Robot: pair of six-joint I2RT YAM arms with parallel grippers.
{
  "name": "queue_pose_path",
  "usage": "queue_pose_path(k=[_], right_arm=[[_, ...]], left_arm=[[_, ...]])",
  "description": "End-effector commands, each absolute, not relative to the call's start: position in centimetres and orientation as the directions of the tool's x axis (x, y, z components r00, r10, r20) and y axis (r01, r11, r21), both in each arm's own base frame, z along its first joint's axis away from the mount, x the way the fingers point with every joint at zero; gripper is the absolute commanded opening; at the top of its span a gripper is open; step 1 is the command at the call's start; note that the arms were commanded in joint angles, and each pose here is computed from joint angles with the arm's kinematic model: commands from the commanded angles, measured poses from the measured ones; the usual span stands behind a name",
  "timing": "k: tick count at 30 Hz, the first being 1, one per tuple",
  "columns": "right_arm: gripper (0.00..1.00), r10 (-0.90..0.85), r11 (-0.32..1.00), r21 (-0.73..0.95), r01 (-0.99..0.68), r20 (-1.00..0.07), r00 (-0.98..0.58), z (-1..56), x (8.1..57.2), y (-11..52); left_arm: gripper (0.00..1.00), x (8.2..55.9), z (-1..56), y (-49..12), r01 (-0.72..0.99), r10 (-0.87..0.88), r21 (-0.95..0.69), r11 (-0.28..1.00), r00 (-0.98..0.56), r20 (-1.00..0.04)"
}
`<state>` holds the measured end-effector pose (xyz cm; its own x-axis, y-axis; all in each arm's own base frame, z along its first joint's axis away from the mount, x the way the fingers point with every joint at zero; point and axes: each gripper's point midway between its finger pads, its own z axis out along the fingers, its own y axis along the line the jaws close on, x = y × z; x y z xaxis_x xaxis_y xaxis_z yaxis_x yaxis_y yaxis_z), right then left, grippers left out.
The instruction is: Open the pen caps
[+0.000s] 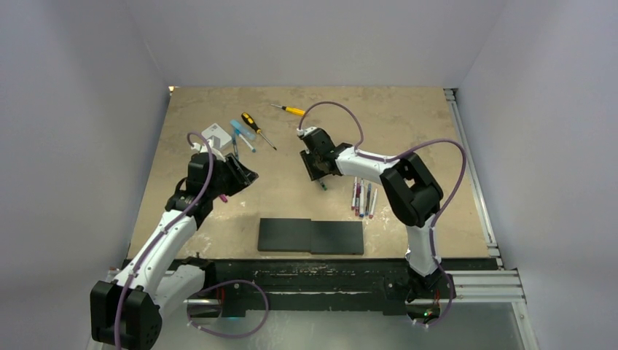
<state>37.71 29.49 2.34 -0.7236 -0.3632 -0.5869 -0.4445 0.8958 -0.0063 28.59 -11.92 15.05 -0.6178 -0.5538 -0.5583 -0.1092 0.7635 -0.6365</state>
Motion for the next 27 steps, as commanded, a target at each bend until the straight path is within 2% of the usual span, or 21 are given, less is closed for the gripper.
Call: queue_pose_path(k=[1,5,7,9,12,15,20,27], right_arm=[[0.33,-0.404,0.886,-0.023,-0.464,-0.53,-0.746,0.2,37.1,29.2],[0.0,-0.405,0.885,-0.013,-0.466,-0.514,-0.756,-0.8,36.6,29.1],[0.0,-0.384,0.889,-0.003,-0.457,-0.546,-0.744,-0.1,36.5,29.1],[0.0,-0.358,0.881,0.015,-0.473,-0.631,-0.688,2.5,36.9,29.4],[0.0,-0.286,0.824,0.086,-0.559,-0.79,-0.543,9.2,35.7,31.2],[0.0,-0.129,0.729,0.187,-0.658,-0.907,-0.401,17.3,32.5,32.1],[0.0,0.087,0.548,0.337,-0.766,-0.933,-0.348,23.4,26.1,32.2],[0.0,0.198,0.433,0.435,-0.789,-0.9,-0.388,25.5,22.3,31.8]], left_arm=[[0.41,28.9,15.5,-12.2,-0.091,-0.56,-0.646,0.758,-0.6,-0.572],[0.41,28.9,15.5,-12.2,-0.092,-0.56,-0.646,0.757,-0.601,-0.571],[0.41,28.9,15.6,-12.3,-0.088,-0.561,-0.65,0.755,-0.601,-0.57],[0.41,29.0,16.3,-12.9,-0.047,-0.55,-0.662,0.748,-0.603,-0.578],[0.41,29.0,18.5,-14.1,0.057,-0.537,-0.691,0.72,-0.585,-0.608],[0.48,29.1,22.9,-16.0,0.243,-0.552,-0.73,0.638,-0.517,-0.654],[0.68,27.7,29.1,-18.1,0.47,-0.67,-0.77,0.431,-0.405,-0.622],[0.7,27.5,31.4,-21.2,0.607,-0.63,-0.727,0.322,-0.436,-0.643]])
